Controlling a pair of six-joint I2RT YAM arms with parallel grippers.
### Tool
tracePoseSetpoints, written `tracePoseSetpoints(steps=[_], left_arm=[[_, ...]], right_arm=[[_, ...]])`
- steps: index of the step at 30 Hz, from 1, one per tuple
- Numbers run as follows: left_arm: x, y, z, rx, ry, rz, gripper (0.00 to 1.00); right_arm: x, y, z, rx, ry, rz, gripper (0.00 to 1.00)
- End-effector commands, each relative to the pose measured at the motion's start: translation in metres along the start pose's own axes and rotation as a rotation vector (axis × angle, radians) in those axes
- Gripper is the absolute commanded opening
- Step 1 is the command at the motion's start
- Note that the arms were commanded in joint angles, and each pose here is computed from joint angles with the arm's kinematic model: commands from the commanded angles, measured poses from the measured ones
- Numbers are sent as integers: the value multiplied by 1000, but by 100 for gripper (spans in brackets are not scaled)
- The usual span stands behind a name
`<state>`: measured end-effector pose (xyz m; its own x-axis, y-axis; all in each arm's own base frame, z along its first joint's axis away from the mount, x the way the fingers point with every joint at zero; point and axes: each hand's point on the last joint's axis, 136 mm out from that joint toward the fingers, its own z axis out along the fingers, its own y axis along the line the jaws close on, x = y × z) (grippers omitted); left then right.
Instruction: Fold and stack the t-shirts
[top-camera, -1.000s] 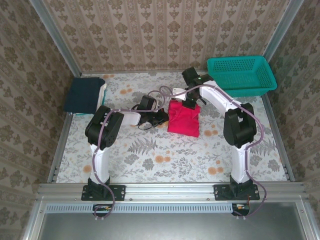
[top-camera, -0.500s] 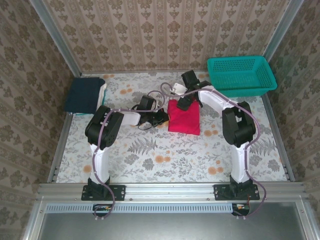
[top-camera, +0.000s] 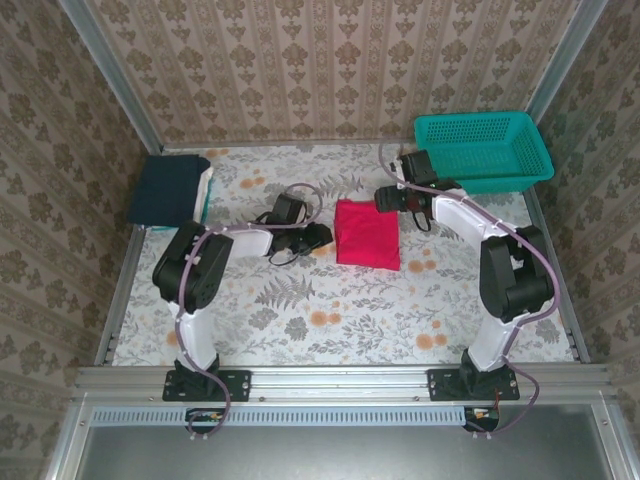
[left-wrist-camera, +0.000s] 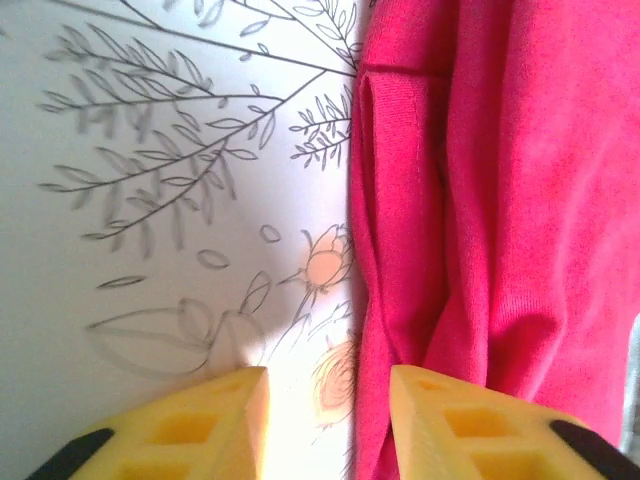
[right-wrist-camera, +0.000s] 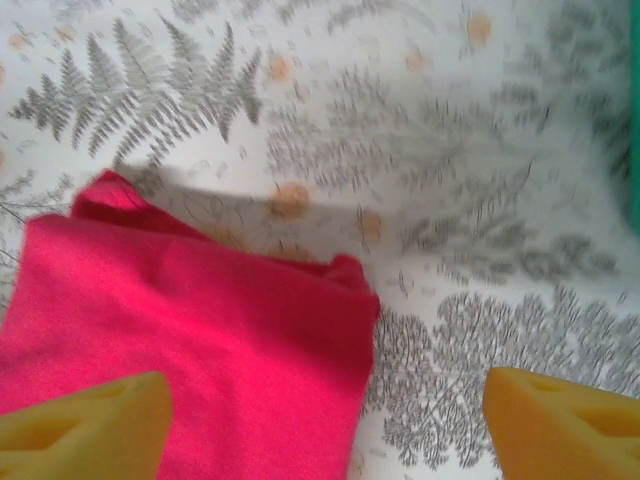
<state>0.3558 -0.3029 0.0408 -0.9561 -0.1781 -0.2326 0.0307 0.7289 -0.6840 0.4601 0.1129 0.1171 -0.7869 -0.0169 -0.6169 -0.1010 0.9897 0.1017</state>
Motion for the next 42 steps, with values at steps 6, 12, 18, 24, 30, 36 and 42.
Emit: tracePoseSetpoints(steps=[6, 12, 18, 24, 30, 36, 42], left_arm=[[-21, -37, -8, -84, -52, 135, 66], [-18, -44, 31, -113, 27, 120, 57], [-14, -42, 49, -137, 77, 118, 9], [-16, -27, 32, -179, 66, 122, 0], [-15, -6, 7, -199, 44, 101, 0], [-18, 16, -13, -201, 35, 95, 0], [-32, 35, -32, -202, 24, 113, 7]], right_arm=[[19, 10, 32, -116, 82, 280, 44], [26, 13, 50, -138, 116, 304, 27], [27, 18, 53, -165, 118, 323, 23], [30, 26, 51, -206, 121, 330, 21], [25, 48, 47, -260, 114, 318, 21], [25, 82, 41, -287, 96, 305, 23], [15, 94, 15, -284, 11, 285, 54]])
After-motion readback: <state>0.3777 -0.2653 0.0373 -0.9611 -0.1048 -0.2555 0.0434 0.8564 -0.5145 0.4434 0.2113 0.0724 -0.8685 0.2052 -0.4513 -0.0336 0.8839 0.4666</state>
